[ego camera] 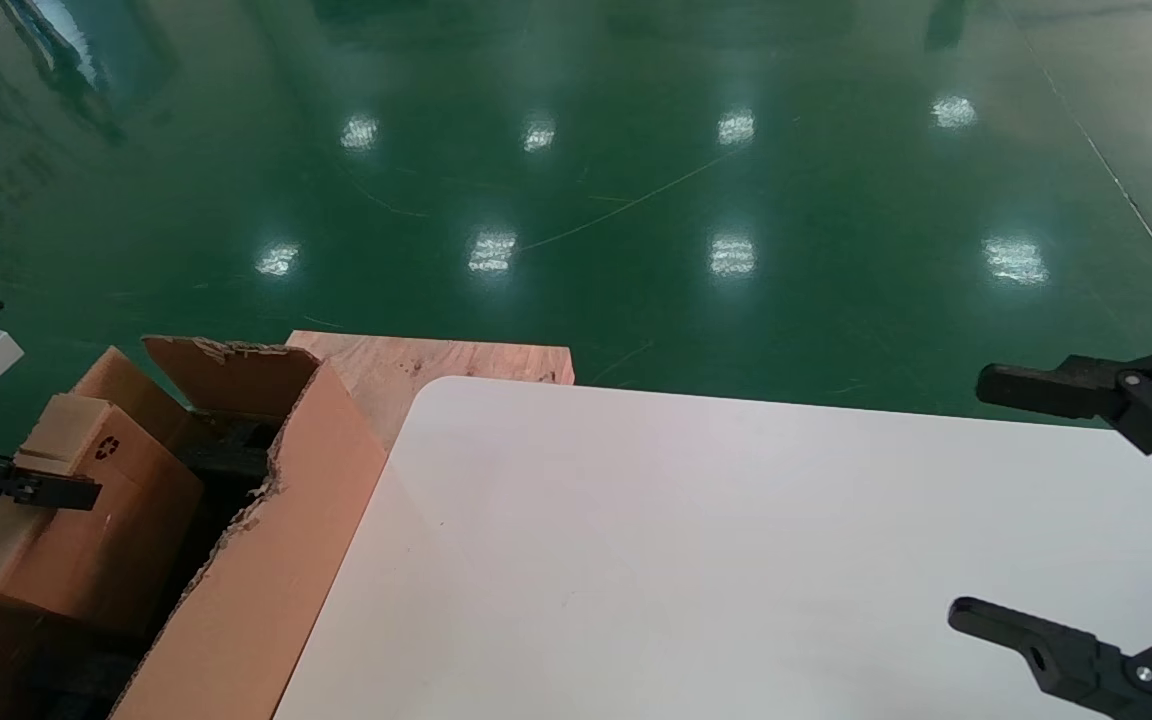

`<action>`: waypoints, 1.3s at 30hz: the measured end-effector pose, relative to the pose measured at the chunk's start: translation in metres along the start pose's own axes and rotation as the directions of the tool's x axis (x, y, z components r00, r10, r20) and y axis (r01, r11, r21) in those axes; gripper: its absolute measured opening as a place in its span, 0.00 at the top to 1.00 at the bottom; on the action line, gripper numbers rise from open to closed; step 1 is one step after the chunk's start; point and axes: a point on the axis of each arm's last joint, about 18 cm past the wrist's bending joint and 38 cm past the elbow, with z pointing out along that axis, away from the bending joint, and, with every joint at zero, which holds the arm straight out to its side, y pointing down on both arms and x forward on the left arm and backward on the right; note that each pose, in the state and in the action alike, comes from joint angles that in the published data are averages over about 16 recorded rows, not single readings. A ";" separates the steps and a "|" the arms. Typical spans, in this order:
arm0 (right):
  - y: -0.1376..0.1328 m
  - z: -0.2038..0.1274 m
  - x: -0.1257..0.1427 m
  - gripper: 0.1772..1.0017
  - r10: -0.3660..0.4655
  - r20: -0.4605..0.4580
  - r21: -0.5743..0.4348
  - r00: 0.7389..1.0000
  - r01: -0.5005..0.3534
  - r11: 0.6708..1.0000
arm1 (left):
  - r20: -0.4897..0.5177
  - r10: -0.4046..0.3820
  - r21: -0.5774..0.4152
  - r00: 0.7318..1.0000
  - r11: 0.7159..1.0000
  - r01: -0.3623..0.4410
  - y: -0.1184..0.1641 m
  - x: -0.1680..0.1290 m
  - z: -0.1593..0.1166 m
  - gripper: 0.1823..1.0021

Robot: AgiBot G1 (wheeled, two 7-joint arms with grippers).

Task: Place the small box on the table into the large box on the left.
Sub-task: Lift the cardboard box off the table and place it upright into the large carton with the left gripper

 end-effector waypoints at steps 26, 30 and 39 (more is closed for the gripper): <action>0.000 0.000 0.000 0.00 0.000 0.000 0.000 1.000 0.000 1.000 | -0.001 0.067 -0.032 0.998 0.997 -0.067 0.034 -0.025 0.040 0.90; 0.000 0.000 0.000 0.00 0.000 0.000 0.000 1.000 0.000 1.000 | -0.003 0.066 -0.034 0.998 0.997 -0.066 0.037 -0.033 0.043 0.90; 0.000 0.000 0.000 0.00 0.000 0.000 0.000 1.000 0.000 1.000 | 0.007 0.037 -0.067 0.999 0.997 -0.036 0.044 -0.047 0.046 0.90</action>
